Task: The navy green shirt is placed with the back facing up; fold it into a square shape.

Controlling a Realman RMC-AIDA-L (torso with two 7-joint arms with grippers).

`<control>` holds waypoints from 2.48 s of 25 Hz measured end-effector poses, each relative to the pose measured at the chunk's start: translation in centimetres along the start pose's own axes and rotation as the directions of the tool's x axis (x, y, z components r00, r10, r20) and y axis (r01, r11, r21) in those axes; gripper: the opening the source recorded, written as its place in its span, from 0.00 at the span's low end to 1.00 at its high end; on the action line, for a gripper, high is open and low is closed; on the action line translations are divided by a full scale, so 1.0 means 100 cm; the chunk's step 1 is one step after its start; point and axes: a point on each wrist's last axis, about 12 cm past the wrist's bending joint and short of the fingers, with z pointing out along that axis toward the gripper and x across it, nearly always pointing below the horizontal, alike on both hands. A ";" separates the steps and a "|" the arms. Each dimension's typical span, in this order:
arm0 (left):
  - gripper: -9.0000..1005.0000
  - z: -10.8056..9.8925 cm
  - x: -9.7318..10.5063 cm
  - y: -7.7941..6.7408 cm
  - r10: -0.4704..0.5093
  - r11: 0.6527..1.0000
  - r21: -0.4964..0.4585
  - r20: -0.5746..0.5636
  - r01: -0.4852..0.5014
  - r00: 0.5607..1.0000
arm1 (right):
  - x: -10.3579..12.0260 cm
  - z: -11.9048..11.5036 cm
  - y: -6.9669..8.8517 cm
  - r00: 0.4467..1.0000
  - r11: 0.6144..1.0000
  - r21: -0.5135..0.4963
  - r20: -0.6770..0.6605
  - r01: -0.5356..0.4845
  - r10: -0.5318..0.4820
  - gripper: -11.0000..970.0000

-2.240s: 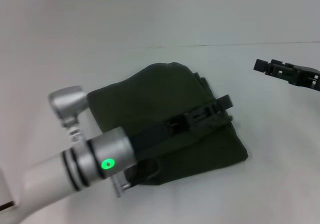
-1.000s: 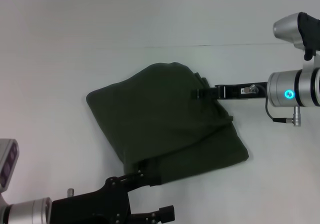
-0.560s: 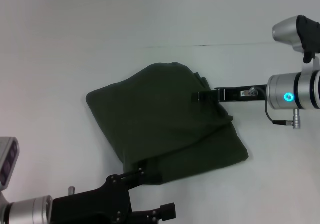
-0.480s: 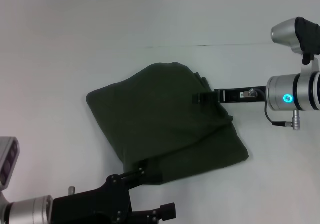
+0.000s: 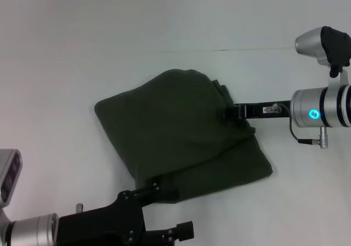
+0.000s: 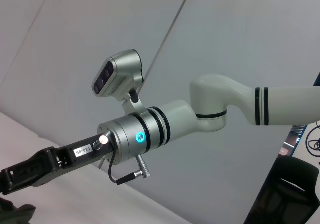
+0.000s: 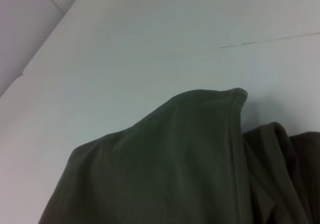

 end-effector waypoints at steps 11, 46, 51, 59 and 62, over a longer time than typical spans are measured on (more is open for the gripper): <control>0.90 0.001 0.001 -0.001 -0.011 1.000 0.005 0.004 0.011 1.000 | 0.001 -0.005 -0.003 1.000 1.000 -0.013 0.031 0.006 -0.005 0.10; 0.90 0.002 0.002 0.000 -0.027 1.000 -0.005 0.004 0.027 1.000 | -0.001 -0.013 -0.018 0.995 0.998 0.051 0.092 -0.028 0.024 0.62; 0.90 0.003 0.001 0.001 -0.025 1.000 -0.004 0.003 0.025 1.000 | 0.001 -0.007 -0.013 0.996 0.999 0.045 0.088 -0.020 0.016 0.63; 0.90 0.003 0.001 0.000 -0.026 1.000 -0.004 0.003 0.026 1.000 | 0.004 -0.003 -0.011 0.997 0.998 0.053 0.080 -0.019 0.015 0.63; 0.90 0.003 0.002 0.000 -0.028 1.000 -0.002 0.004 0.028 1.000 | 0.005 -0.002 -0.011 0.997 0.998 0.058 0.080 -0.020 0.015 0.62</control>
